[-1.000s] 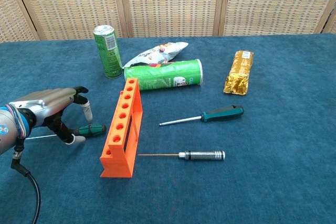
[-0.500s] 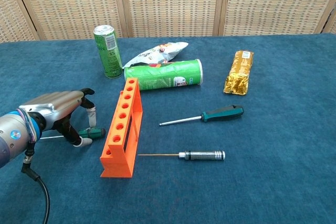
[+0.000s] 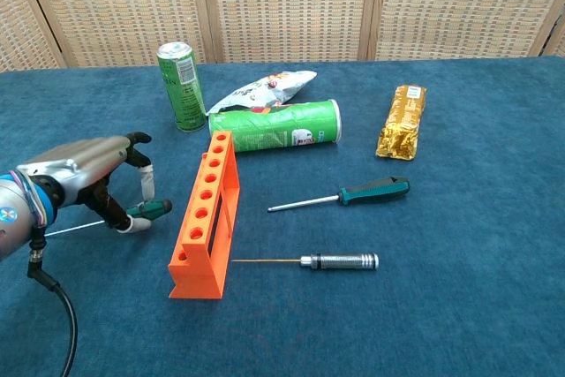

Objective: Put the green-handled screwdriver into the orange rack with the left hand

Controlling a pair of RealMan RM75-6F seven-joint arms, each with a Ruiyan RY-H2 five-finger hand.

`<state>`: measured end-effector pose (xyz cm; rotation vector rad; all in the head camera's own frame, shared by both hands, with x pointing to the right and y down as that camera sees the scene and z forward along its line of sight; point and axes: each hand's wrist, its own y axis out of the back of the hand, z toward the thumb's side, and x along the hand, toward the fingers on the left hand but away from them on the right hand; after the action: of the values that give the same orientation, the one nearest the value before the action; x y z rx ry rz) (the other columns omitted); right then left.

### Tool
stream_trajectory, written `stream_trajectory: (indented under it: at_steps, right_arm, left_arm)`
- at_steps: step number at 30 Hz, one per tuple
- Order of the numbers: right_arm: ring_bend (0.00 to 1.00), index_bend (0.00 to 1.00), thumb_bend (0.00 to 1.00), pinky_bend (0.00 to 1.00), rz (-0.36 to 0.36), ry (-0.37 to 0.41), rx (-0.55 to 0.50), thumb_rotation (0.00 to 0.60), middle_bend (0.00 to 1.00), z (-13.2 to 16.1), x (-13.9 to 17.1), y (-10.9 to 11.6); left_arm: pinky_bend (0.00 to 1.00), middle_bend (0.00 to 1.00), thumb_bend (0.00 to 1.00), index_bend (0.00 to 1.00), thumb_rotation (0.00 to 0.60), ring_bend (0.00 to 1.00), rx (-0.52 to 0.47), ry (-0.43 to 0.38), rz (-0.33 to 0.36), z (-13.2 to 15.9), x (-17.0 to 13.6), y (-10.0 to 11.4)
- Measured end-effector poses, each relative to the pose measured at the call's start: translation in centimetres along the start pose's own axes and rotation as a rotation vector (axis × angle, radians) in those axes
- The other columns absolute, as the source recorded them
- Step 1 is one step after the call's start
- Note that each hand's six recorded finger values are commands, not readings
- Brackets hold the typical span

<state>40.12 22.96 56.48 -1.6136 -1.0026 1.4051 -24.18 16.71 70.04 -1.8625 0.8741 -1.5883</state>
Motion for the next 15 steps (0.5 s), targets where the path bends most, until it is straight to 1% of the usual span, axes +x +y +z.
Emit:
stream_trajectory:
  at_steps: [7,9,12,13,15]
  right_arm:
    - [0.00,0.00,0.24,0.00,0.008,0.006,0.007,0.600,0.00,0.2,0.0,-0.2]
    - [0.00,0.00,0.24,0.00,0.010,0.006,0.008,0.600,0.00,0.3,0.0,-0.3]
    - [0.00,0.00,0.24,0.00,0.010,0.007,0.010,0.600,0.00,0.3,0.0,-0.3]
    - [0.00,0.00,0.24,0.00,0.010,0.007,0.010,0.600,0.00,0.4,0.0,-0.3]
    - [0.00,0.00,0.24,0.00,0.010,0.006,0.010,0.600,0.00,0.4,0.0,-0.3]
  left_arm:
    - [0.00,0.00,0.36,0.57,0.600,0.00,-0.152,-0.028,0.098,-0.8,-1.8,4.7]
    - [0.00,0.00,0.36,0.57,0.600,0.00,-0.190,-0.034,0.120,-0.9,-2.2,5.7]
    - [0.00,0.01,0.36,0.58,0.600,0.00,-0.276,-0.044,0.144,-0.7,-2.9,6.8]
    - [0.00,0.01,0.36,0.58,0.600,0.00,-0.323,-0.054,0.152,-0.6,-3.2,7.4]
    - [0.00,0.02,0.36,0.58,0.600,0.00,-0.374,-0.065,0.157,-0.4,-3.5,8.0]
